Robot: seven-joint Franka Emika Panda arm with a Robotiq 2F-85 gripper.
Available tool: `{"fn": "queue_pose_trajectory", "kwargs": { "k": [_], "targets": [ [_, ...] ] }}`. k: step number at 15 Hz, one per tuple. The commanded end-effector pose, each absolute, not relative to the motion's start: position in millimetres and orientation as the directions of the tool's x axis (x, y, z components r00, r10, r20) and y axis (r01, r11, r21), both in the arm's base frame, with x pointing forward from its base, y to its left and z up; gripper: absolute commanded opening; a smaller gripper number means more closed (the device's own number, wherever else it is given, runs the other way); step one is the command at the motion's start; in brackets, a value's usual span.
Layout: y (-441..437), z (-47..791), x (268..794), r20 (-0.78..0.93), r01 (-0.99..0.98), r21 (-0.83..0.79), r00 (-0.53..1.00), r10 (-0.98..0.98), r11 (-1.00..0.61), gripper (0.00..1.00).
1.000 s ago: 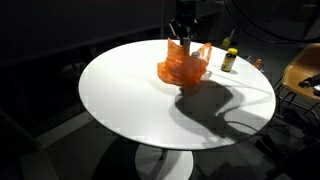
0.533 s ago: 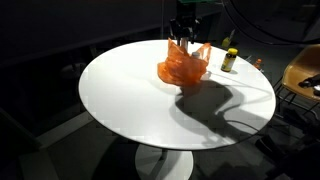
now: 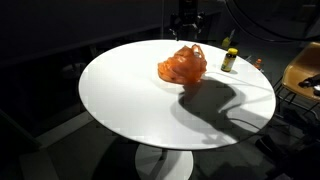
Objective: Put the white lotion bottle in the plastic bag
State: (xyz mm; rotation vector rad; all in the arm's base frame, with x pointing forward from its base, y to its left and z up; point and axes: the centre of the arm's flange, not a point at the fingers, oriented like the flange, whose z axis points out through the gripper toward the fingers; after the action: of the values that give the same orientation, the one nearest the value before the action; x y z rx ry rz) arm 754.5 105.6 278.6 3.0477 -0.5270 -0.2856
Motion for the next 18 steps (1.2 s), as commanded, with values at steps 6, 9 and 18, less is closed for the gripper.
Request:
{"fn": "queue_pose_trajectory", "kwargs": {
  "k": [6,9,18],
  "targets": [
    [35.3,310.1,779.8,-0.078,-0.499,0.008,0.864,-0.498,-0.867,1.00],
    [11.5,303.3,792.9,-0.067,-0.585,-0.032,0.810,-0.582,-0.811,1.00],
    [3.3,237.2,811.4,-0.072,-0.745,-0.044,0.667,-0.742,-0.666,1.00]
  ]
}}
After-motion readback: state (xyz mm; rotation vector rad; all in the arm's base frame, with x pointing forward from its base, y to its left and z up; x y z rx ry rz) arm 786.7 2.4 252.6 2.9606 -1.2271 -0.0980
